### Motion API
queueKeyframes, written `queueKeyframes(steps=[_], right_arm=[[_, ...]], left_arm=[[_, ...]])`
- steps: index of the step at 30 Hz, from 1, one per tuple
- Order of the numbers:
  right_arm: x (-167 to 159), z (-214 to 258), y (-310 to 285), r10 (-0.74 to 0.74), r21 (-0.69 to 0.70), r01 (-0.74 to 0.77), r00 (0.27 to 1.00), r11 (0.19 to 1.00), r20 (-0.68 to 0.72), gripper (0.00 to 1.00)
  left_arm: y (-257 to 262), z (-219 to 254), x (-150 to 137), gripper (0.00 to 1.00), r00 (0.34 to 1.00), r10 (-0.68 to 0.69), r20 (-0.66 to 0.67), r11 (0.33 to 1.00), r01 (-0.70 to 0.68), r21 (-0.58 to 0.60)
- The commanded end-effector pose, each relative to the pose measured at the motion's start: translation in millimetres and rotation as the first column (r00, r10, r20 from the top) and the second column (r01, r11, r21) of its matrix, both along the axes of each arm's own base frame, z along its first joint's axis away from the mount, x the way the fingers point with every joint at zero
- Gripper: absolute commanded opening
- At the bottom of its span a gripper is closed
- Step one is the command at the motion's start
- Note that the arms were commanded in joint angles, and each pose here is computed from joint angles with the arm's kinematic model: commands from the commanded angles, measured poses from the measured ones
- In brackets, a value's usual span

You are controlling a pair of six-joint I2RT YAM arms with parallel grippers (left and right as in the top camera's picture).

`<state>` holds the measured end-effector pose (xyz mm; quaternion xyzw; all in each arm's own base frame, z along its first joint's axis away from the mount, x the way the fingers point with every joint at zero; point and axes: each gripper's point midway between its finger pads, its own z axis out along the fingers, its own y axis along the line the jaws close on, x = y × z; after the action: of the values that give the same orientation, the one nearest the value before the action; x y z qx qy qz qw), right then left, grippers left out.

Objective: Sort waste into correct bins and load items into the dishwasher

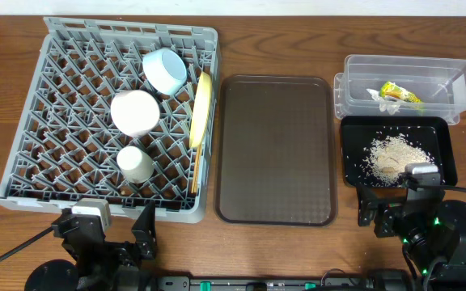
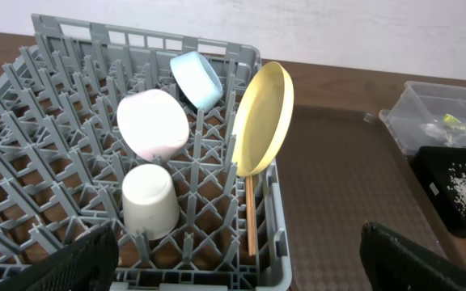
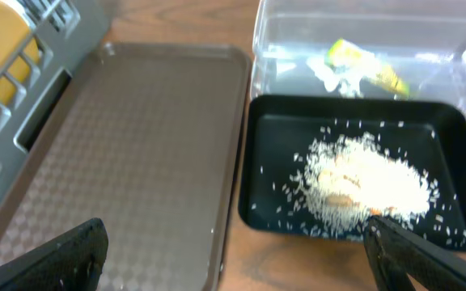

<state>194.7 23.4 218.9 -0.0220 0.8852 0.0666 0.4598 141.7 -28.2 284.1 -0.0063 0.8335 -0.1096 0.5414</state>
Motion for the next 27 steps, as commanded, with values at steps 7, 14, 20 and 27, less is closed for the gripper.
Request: queueKeyframes(steps=[7,14,20,27], right_arm=[[-24,-31,-9,-0.05,-0.019,0.048,0.986,0.999,-0.157,0.99],[-28,-19,-9,-0.024,-0.051,0.023,0.999,0.998,-0.032,0.99],[-23,-5,-6,-0.007,-0.049,0.016,0.986,0.999,0.168,0.99],[10,4,12,0.08,-0.036,-0.071,0.89,0.997,0.449,0.99]], left_arm=[[1,-2,0,0.96,1.0,-0.001,0.0,1.0,0.001,0.019],[1,-2,0,0.96,1.0,-0.001,0.0,1.0,0.001,0.019],[1,-2,0,0.96,1.0,-0.001,0.0,1.0,0.001,0.019],[1,-2,0,0.96,1.0,-0.001,0.0,1.0,0.001,0.019]])
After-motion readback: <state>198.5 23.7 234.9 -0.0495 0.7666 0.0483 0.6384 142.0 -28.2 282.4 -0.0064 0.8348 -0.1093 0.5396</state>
